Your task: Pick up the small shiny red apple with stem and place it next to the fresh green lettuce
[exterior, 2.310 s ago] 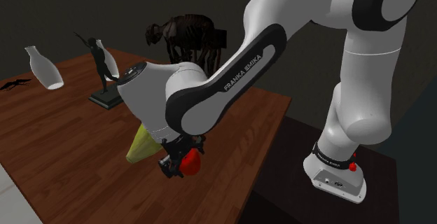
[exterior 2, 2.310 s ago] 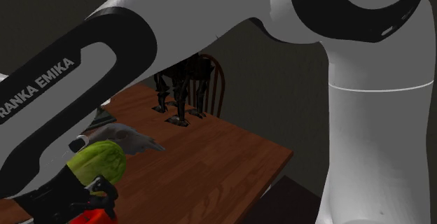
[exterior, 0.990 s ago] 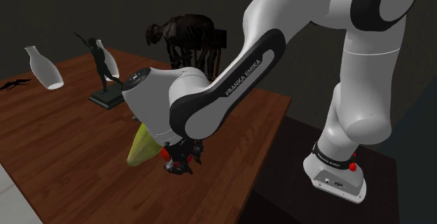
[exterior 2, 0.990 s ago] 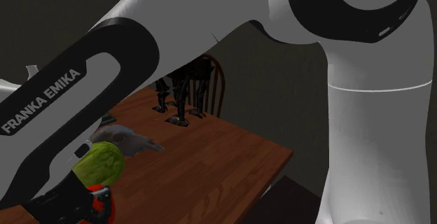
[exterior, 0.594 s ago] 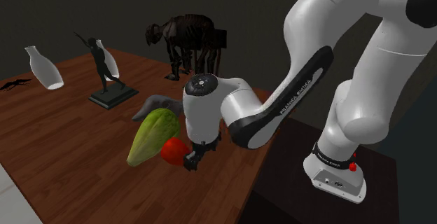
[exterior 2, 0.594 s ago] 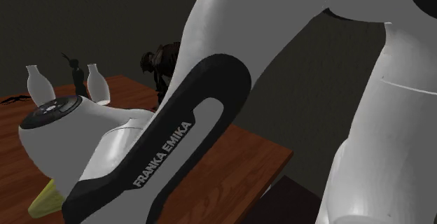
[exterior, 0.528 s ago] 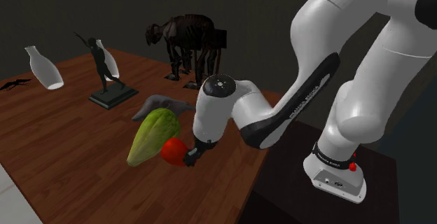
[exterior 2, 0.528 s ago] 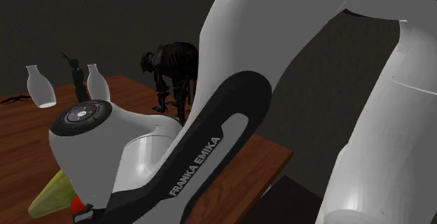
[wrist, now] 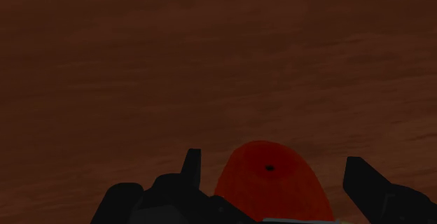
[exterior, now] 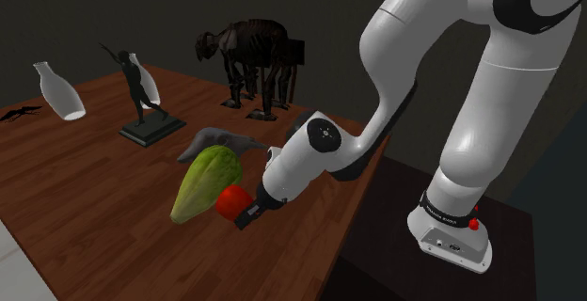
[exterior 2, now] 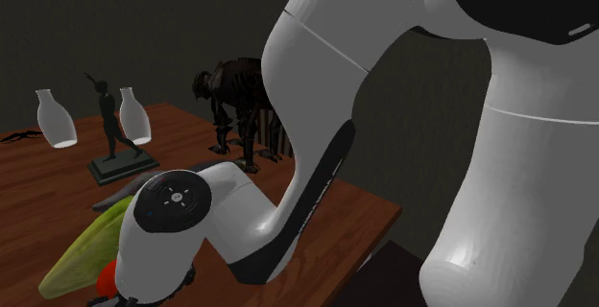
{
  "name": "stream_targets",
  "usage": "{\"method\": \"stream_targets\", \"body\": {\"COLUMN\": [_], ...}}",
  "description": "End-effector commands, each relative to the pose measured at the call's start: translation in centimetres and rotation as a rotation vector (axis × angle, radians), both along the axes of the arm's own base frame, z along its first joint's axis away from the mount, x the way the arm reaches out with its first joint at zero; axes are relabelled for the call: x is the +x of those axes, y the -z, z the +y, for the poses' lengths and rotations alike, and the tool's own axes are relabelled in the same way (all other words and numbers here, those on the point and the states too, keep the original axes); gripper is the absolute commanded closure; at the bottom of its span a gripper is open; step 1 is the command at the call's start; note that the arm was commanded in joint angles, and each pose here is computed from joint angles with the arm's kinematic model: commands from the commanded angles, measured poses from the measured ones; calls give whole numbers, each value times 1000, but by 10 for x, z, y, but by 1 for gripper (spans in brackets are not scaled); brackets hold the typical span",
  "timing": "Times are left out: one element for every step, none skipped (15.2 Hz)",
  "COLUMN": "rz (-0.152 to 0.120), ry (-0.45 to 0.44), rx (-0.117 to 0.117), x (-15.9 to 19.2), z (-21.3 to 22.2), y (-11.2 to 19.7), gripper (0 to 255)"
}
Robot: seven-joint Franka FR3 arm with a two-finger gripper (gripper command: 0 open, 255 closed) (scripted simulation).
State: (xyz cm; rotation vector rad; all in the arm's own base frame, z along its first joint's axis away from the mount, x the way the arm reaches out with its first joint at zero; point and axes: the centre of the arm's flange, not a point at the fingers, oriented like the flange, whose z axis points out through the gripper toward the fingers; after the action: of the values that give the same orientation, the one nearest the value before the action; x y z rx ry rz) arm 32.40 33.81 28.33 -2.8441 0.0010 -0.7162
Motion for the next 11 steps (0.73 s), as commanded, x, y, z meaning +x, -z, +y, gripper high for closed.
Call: {"method": "stream_targets", "body": {"rz": [-4, -4, -4, -4, -4, -4, -4, -4, -4, -4, -4], "ry": [-4, -4, -4, -4, -4, -4, -4, -4, -4, -4, -4], "rx": [1, 1, 1, 1, 1, 1, 1, 1, 1, 1, 1], "x": [3, 3, 3, 3, 3, 3, 3, 3, 3, 3, 3], "z": [2, 2, 2, 2, 2, 2, 2, 2, 2, 2, 1], "y": [7, 7, 7, 7, 7, 7, 7, 7, 7, 7, 7], "gripper": [0, 0, 0, 0, 0, 0, 0, 0, 255, 255, 255]}}
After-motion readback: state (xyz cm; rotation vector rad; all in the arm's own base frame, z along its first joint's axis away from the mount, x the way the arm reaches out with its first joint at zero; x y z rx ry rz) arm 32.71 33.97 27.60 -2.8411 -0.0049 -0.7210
